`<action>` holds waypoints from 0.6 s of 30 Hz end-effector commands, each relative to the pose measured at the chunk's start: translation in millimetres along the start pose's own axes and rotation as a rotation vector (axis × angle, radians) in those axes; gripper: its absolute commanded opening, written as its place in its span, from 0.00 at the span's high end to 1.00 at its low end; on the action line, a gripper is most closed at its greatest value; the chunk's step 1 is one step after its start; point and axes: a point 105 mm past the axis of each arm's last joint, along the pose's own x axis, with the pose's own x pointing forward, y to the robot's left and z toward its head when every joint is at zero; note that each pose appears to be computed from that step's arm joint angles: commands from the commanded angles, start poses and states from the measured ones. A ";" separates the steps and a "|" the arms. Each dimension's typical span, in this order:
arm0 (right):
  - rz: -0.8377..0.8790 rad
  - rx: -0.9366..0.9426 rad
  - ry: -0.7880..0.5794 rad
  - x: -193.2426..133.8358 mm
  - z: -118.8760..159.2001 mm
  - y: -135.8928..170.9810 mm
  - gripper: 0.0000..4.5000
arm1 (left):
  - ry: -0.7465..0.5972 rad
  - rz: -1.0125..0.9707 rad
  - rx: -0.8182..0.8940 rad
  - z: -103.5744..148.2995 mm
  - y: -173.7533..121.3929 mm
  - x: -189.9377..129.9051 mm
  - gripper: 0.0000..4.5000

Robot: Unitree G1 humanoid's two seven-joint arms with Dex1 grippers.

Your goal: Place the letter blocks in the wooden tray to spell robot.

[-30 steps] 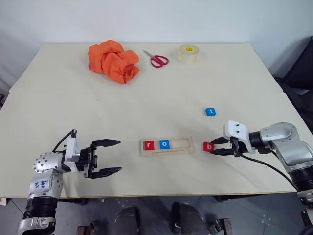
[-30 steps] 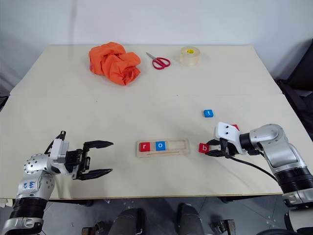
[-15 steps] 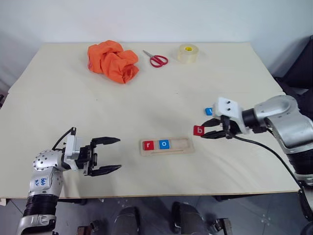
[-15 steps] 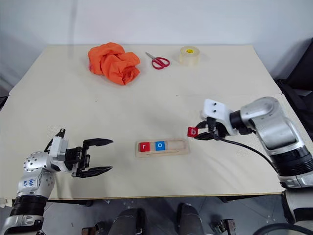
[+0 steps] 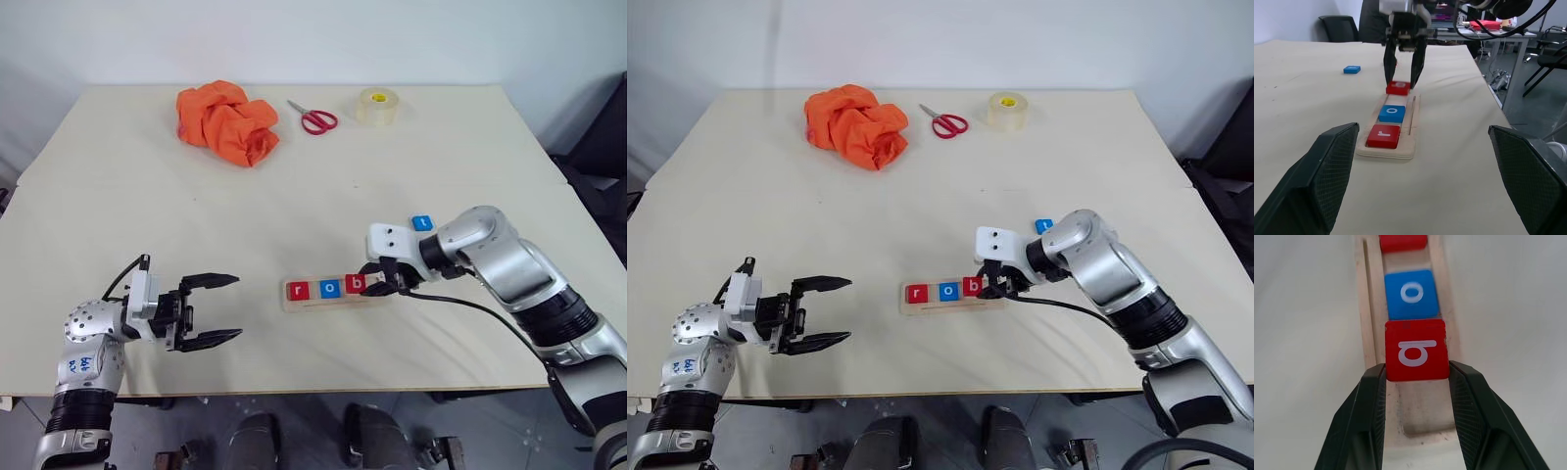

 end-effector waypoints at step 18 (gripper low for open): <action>-0.003 -0.098 -0.007 17.6 18.1 -6.1 0.68 | -0.002 0.031 0.045 8.9 -0.4 -3.3 0.00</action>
